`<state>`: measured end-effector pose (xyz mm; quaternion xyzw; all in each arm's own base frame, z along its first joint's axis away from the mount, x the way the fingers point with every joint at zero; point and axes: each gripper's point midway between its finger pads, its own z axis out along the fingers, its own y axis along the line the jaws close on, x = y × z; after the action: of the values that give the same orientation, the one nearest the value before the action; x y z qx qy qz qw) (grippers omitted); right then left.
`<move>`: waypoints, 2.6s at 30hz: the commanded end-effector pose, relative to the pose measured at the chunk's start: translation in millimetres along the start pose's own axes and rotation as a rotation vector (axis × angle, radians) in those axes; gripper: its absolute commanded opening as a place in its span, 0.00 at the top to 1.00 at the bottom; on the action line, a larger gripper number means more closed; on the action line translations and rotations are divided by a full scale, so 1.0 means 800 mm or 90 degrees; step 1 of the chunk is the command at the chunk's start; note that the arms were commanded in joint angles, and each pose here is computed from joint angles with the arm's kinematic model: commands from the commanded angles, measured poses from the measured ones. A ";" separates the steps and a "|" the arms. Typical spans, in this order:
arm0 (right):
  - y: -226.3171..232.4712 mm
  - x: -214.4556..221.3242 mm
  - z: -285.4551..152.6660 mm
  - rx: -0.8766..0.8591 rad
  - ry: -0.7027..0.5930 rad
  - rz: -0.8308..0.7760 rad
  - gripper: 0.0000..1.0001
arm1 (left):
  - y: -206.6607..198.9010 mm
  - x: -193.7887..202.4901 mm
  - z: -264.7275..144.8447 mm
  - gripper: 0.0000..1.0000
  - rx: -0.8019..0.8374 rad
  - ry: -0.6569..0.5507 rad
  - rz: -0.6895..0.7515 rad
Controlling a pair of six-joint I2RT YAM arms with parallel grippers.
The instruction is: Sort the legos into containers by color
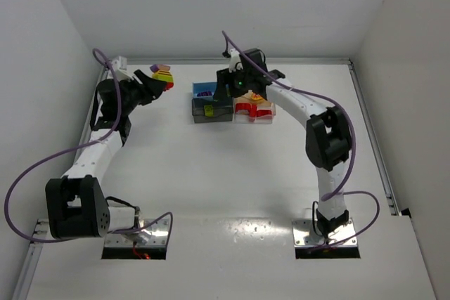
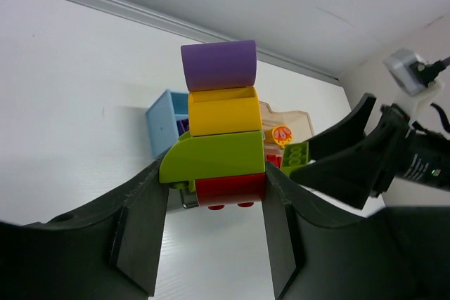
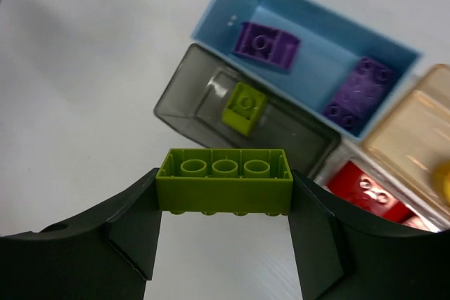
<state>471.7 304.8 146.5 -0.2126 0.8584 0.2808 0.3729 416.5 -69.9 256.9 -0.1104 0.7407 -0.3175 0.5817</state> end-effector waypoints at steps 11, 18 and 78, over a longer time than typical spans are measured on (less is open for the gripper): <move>-0.001 0.023 0.038 0.008 0.034 0.030 0.89 | -0.001 -0.030 -0.012 1.00 0.017 -0.045 0.005; -0.003 0.022 0.045 0.009 0.034 0.036 0.57 | 0.001 -0.021 -0.005 1.00 0.030 -0.028 0.002; 0.137 -0.007 -0.193 -0.501 -0.063 -0.161 0.16 | -0.220 0.156 -0.063 1.00 0.694 0.391 0.155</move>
<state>336.3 282.2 270.1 -0.4124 0.6573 0.5329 0.3375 299.8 -250.5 239.6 0.3312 0.6587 -0.5982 0.3139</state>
